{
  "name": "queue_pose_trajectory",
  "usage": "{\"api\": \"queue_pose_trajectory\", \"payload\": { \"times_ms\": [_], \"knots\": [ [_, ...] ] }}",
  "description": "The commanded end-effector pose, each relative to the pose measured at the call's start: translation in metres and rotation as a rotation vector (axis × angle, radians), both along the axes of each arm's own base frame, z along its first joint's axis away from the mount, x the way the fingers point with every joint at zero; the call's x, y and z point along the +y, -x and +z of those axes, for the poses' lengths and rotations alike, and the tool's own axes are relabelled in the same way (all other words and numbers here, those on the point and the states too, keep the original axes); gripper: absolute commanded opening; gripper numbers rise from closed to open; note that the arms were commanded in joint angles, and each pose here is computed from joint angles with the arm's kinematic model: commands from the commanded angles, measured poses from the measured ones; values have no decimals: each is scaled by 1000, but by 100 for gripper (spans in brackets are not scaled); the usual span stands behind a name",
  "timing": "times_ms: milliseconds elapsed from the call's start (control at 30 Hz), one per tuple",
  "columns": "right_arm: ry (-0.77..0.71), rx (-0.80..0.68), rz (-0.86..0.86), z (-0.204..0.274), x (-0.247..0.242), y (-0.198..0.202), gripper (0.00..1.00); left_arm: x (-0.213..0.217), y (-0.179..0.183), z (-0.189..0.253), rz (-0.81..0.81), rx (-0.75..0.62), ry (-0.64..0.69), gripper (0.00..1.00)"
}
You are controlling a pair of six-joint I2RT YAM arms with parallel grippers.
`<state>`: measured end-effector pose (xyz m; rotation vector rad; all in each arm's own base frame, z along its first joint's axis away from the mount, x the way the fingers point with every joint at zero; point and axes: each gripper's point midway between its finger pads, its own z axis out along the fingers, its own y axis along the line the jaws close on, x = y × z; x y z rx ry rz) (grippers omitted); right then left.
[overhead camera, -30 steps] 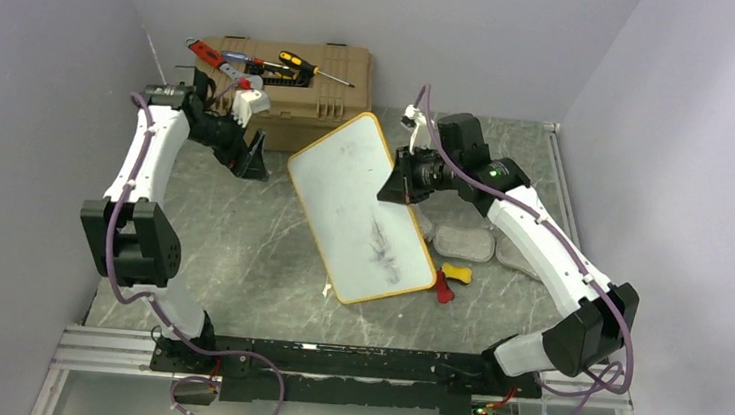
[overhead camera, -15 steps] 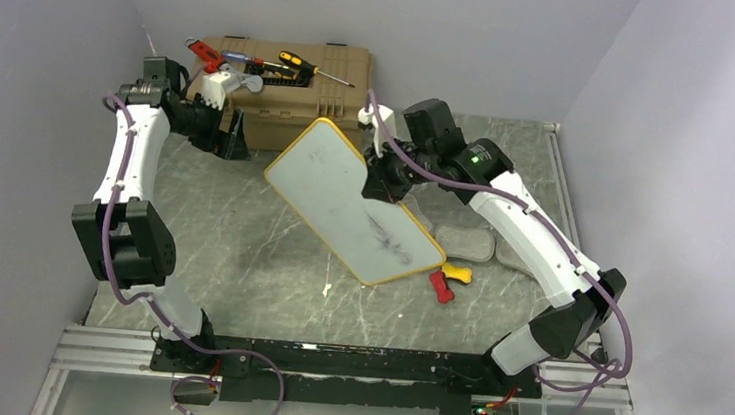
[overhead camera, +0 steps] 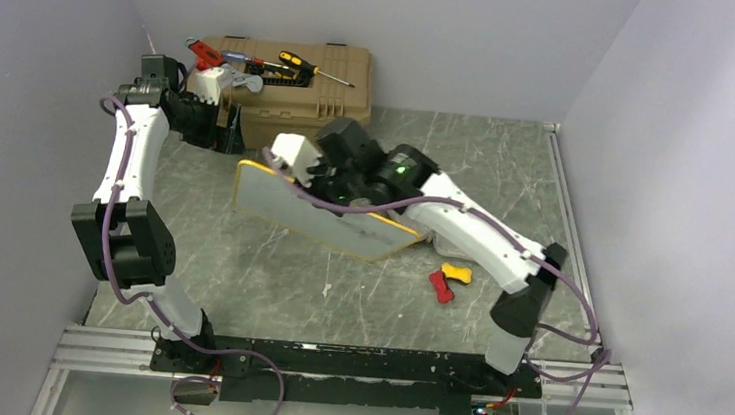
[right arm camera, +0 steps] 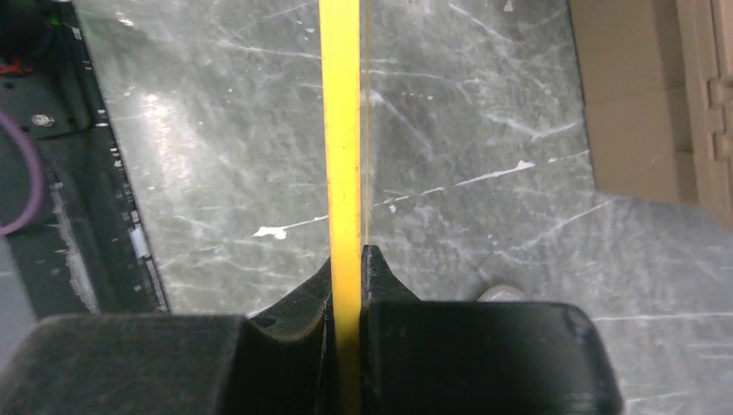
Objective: Erase the whiteboard
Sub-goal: Adjust the whiteboard at the center of the board.
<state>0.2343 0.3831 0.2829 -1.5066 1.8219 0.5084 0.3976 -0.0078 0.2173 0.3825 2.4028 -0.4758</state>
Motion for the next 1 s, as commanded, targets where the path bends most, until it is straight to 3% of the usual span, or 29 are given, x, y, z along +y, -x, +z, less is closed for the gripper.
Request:
{"api": "queue_pose_trajectory", "payload": {
  "times_ms": [0,133,300,600,867,967],
  "knots": [
    [97,-221,9,9,25,-12,0,16,-13,16,89,-50,-33,100],
    [179,-282,29,-24,40,0,0,21,-14,12,115,-28,-35,100],
    [139,-360,47,-55,64,30,0,22,-11,5,115,-8,-43,100],
    [77,-291,45,-152,78,76,0,19,-3,0,107,15,-35,100],
    [20,-259,48,-195,100,89,0,12,5,-15,89,67,-4,99],
    [-4,-202,67,-198,104,104,13,12,9,-18,78,71,-10,99]
  ]
}}
